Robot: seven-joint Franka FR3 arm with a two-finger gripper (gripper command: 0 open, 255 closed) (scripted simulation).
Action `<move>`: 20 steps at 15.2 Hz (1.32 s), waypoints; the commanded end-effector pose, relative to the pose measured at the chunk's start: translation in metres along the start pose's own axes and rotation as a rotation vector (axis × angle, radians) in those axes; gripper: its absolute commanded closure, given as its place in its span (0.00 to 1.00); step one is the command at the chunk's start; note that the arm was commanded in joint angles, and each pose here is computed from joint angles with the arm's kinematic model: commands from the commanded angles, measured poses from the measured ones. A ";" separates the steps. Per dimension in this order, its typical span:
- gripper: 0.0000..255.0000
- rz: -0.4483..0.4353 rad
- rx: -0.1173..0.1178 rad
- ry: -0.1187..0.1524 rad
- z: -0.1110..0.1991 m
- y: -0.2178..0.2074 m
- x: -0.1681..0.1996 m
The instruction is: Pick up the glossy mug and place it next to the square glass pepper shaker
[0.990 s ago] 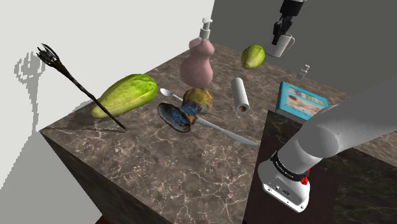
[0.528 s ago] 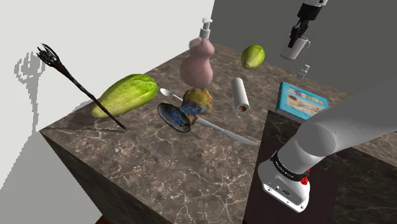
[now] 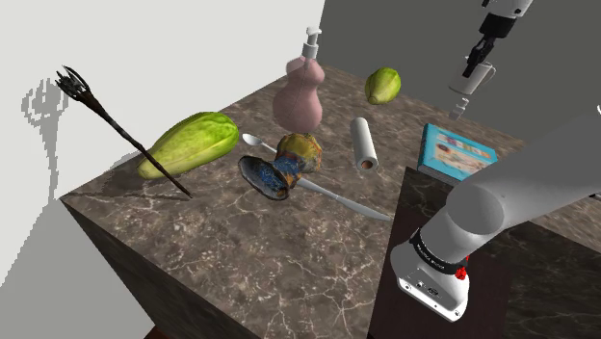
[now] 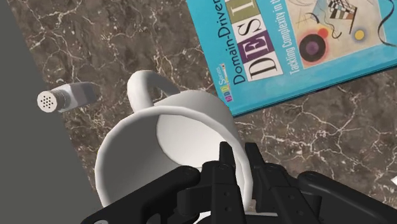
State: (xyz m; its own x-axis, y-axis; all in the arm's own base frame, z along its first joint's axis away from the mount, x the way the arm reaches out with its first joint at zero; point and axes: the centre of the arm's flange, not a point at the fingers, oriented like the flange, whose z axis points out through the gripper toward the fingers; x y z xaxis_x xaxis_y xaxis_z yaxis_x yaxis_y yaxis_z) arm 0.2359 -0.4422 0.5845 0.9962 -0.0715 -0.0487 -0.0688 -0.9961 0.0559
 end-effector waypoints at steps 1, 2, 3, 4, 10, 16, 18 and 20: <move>1.00 -0.002 -0.001 0.000 0.001 0.022 -0.013; 1.00 -0.002 -0.001 0.000 0.002 0.033 -0.020; 1.00 -0.002 -0.001 0.000 0.003 0.044 -0.028; 1.00 -0.002 -0.001 0.000 0.004 0.055 -0.035; 1.00 -0.002 -0.001 0.000 0.022 0.083 -0.055; 1.00 -0.002 -0.001 0.000 0.053 0.082 -0.054; 1.00 -0.002 -0.001 0.000 0.064 0.081 -0.053; 1.00 -0.002 -0.001 0.000 0.075 0.080 -0.053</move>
State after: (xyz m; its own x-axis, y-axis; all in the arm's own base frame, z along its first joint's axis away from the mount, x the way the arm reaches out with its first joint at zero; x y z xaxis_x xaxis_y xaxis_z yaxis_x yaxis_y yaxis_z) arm 0.1735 -0.5215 0.5214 0.9964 -0.0695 -0.0493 -0.0667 -0.9962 0.0563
